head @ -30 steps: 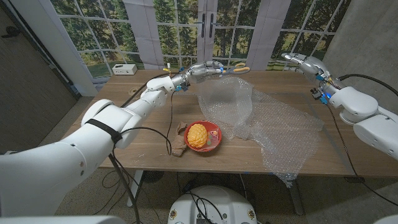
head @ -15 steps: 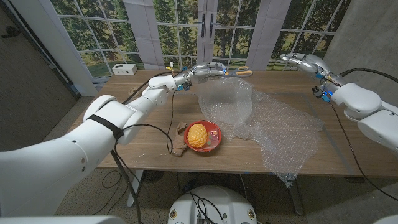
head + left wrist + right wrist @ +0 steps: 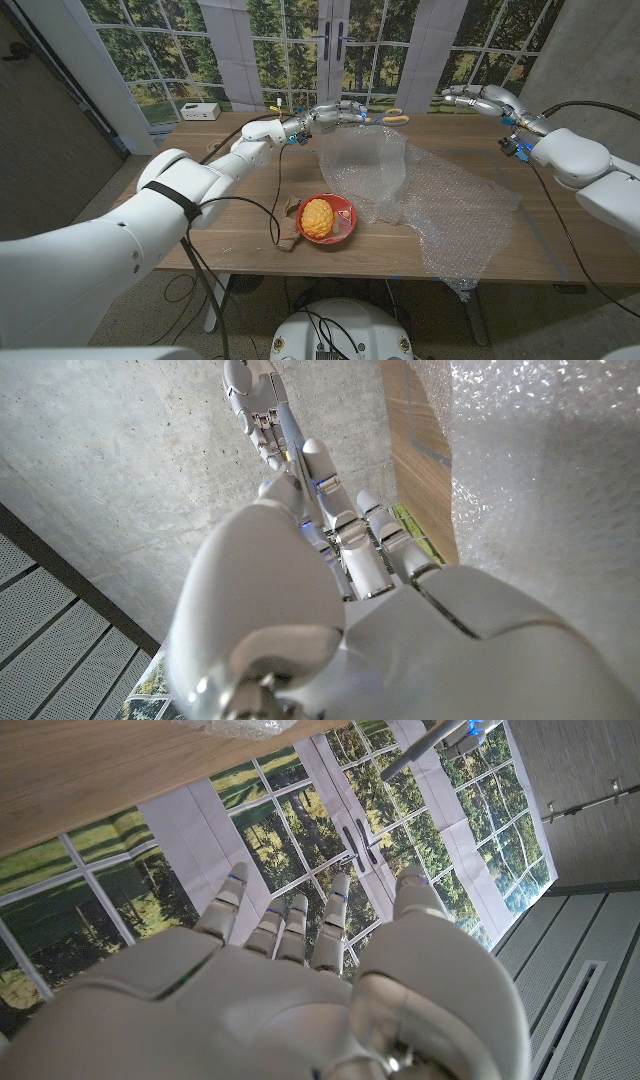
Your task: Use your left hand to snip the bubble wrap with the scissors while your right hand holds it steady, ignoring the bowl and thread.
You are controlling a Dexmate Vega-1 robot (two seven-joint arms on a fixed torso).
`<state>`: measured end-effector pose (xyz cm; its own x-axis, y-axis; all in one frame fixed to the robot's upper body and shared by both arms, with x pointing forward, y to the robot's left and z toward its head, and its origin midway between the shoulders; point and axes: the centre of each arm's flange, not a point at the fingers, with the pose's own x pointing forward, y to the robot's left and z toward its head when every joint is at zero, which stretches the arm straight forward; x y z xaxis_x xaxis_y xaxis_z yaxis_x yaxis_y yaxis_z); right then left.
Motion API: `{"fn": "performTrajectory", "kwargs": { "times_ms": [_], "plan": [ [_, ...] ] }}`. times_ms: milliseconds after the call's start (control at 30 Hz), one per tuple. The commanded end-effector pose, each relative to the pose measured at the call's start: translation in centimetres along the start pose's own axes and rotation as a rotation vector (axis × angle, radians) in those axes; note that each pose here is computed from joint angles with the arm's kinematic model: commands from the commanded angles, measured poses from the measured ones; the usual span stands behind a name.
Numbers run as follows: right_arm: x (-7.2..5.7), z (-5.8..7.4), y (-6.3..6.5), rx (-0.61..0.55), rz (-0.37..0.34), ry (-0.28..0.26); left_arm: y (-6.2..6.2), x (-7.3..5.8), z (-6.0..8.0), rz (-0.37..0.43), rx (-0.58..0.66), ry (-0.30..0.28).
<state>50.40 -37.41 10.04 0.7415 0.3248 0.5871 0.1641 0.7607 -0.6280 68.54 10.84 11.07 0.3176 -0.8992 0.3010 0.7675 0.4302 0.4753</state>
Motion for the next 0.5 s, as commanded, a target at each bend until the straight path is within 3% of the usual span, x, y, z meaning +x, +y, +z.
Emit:
{"fn": "performTrajectory", "kwargs": {
  "times_ms": [33, 500],
  "plan": [
    [0.61, 1.07, 0.13, -0.072, 0.027, -0.019, -0.02, 0.8, -0.27, 0.024, 0.048, 0.045],
    [1.41, 1.94, 0.58, -0.144, 0.075, 0.001, -0.39, 1.74, 0.1, 0.005, 0.086, 0.066]
  ]
}}
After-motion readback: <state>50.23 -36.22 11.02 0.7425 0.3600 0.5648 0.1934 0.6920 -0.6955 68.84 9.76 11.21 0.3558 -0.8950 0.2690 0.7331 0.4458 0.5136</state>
